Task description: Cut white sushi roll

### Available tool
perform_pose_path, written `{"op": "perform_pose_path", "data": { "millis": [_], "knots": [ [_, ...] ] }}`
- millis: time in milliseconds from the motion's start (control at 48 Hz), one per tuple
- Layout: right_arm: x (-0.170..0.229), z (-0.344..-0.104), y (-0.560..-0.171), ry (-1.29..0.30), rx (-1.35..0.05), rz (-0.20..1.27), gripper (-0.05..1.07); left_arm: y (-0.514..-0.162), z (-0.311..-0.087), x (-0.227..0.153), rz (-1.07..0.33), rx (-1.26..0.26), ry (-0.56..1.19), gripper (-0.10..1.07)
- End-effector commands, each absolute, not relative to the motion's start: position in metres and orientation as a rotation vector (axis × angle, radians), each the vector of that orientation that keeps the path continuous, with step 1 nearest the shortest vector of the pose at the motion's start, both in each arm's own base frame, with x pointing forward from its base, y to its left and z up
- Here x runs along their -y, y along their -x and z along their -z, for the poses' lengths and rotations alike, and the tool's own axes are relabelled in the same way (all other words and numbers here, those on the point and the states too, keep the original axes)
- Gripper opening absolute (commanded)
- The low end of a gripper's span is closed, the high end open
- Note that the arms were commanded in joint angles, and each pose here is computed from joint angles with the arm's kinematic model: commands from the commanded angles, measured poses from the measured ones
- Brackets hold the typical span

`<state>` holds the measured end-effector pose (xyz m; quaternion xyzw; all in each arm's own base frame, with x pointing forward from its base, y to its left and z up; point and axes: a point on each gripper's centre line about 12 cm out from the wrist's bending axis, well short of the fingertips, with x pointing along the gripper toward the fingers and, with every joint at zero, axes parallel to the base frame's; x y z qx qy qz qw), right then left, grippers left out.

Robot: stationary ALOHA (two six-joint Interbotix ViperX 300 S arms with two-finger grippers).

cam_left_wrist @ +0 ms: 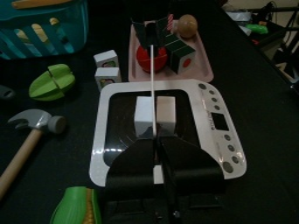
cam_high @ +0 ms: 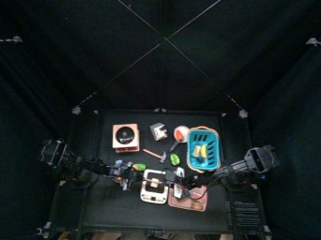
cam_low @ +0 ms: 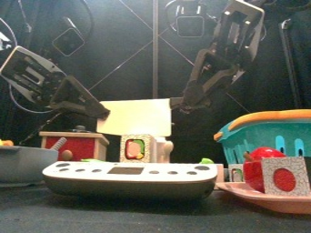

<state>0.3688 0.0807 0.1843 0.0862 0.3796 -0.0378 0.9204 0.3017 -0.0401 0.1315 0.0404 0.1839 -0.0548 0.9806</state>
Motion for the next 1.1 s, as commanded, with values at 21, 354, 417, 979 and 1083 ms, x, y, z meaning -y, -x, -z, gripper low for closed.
{"op": "perform_pose_path", "data": {
  "millis": [21,354,417,979,1083],
  "knots": [
    [-0.086,-0.202,-0.372,-0.186,-0.734,0.056,0.28,-0.306,-0.136,0.039,0.103,-0.352,-0.076,0.34],
    [-0.083,-0.191,-0.373,-0.182,-0.762,0.071,0.28,-0.306,-0.134,0.039,0.104,-0.362,-0.077,0.34],
    [-0.083,-0.188,-0.374,-0.179,-0.769,0.072,0.28,-0.306,-0.132,0.039,0.103,-0.369,-0.076,0.34],
    [-0.084,-0.165,-0.38,-0.166,-0.822,0.085,0.28,-0.31,-0.115,0.038,0.082,-0.425,-0.064,0.34],
    [-0.085,-0.164,-0.382,-0.165,-0.825,0.085,0.28,-0.309,-0.112,0.038,0.081,-0.44,-0.062,0.34]
  ]
}}
